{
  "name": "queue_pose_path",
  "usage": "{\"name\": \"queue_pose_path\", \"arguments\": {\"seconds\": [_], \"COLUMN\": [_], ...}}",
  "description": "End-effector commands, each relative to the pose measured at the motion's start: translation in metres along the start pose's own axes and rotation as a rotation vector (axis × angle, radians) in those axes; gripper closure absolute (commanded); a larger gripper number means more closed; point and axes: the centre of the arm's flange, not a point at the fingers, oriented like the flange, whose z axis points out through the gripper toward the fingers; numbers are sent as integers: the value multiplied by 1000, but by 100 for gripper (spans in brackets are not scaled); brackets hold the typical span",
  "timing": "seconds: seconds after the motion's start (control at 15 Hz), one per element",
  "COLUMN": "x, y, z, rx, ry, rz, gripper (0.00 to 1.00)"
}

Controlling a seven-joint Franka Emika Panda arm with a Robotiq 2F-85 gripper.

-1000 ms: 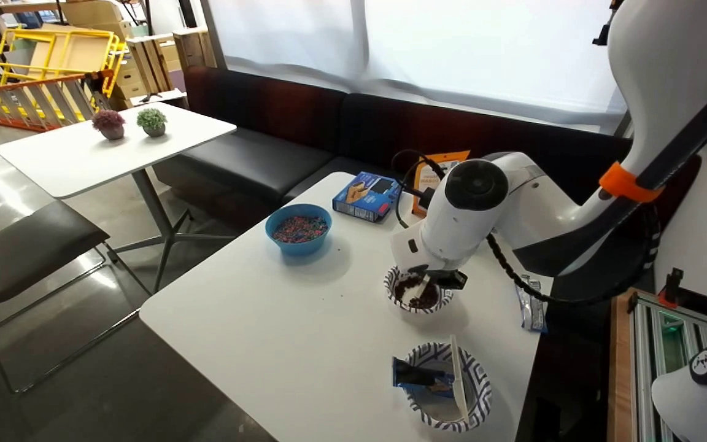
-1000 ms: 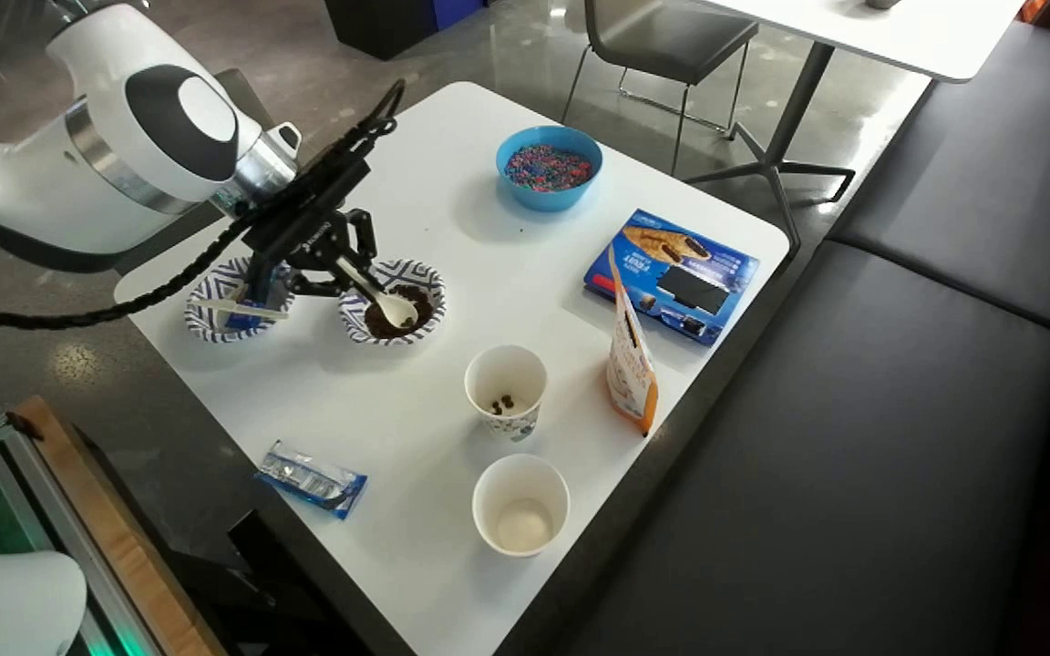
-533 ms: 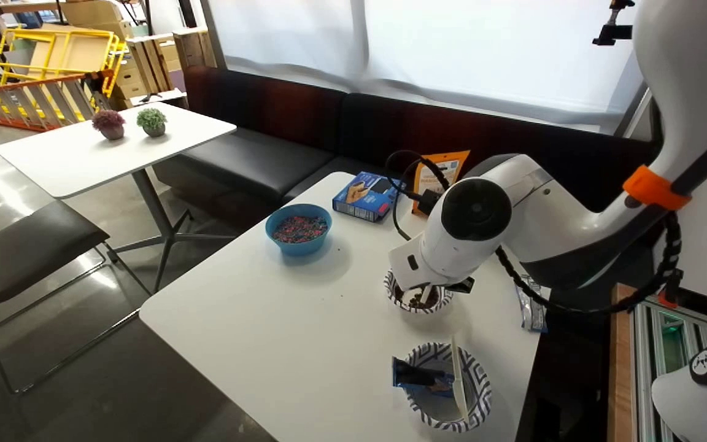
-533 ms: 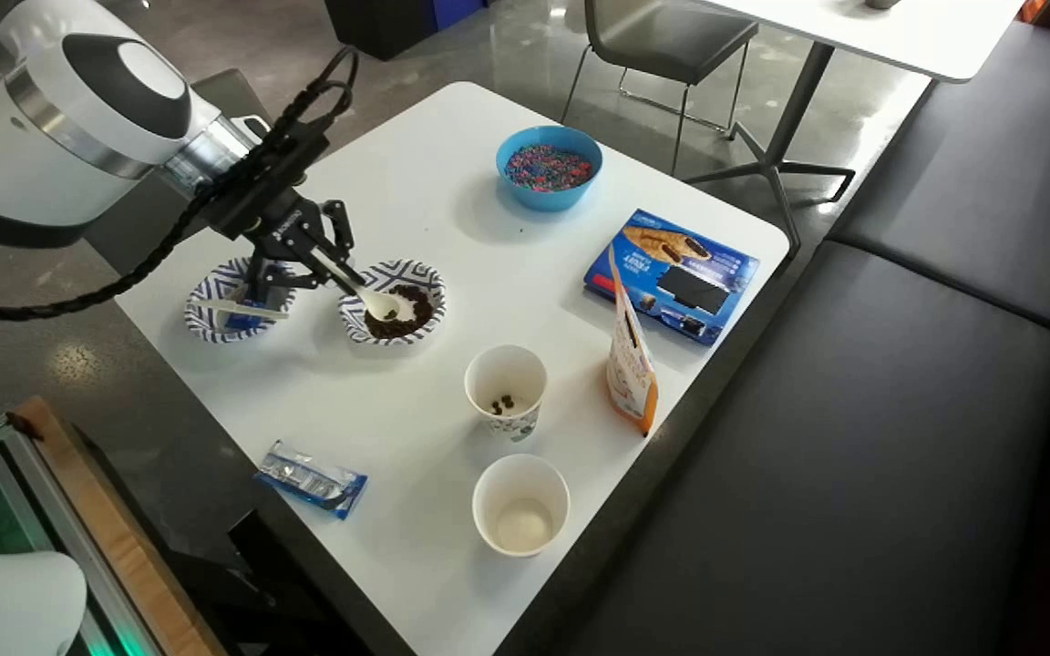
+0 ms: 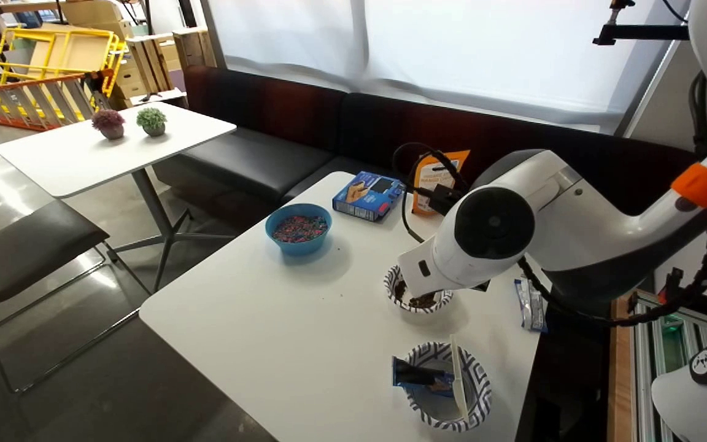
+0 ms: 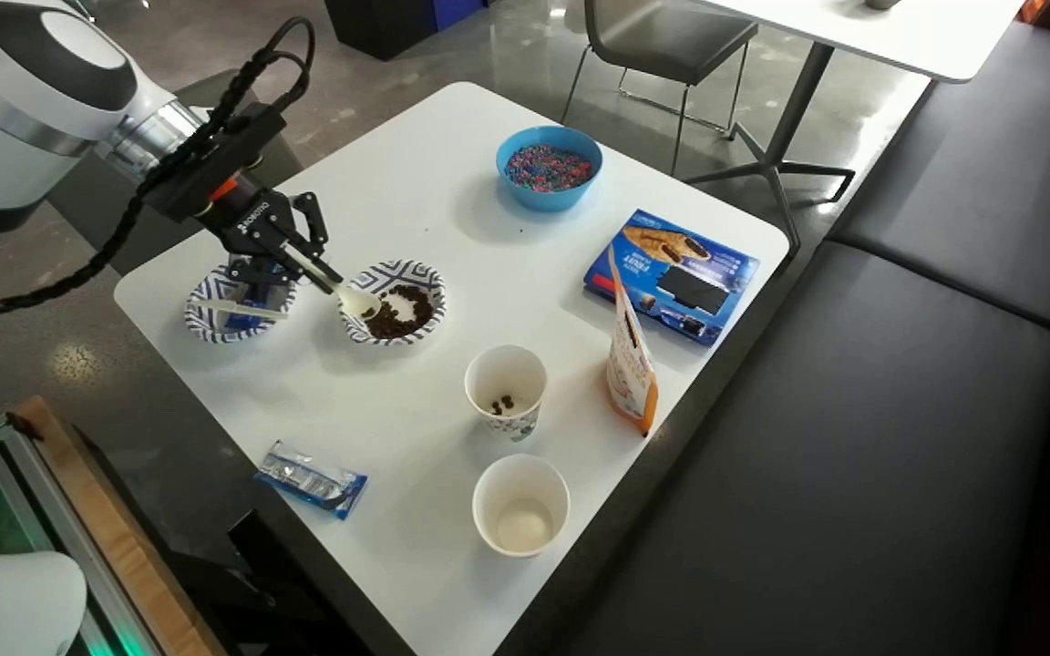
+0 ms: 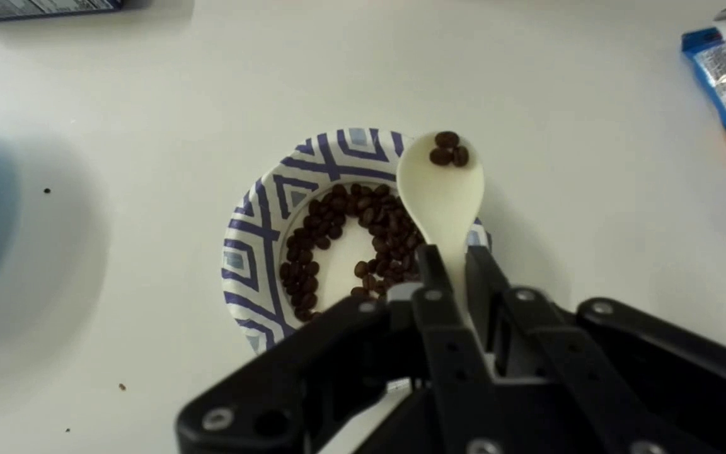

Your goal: Use the spoon to put some of the brown objects into the cup

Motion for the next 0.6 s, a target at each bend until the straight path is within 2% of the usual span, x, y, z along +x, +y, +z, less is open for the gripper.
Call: {"name": "queue_pose_path", "arguments": {"seconds": [0.0,0.07,0.13,0.53], "x": [-8,-12,-7,-12], "y": [-17,-18,-4,-7], "z": [-25,-29,-11,-22], "rx": [18,10,13,-3], "ry": [-71,-103,-60,-87], "rz": [41,81,34,69], "gripper": [97,97,86,86]}}
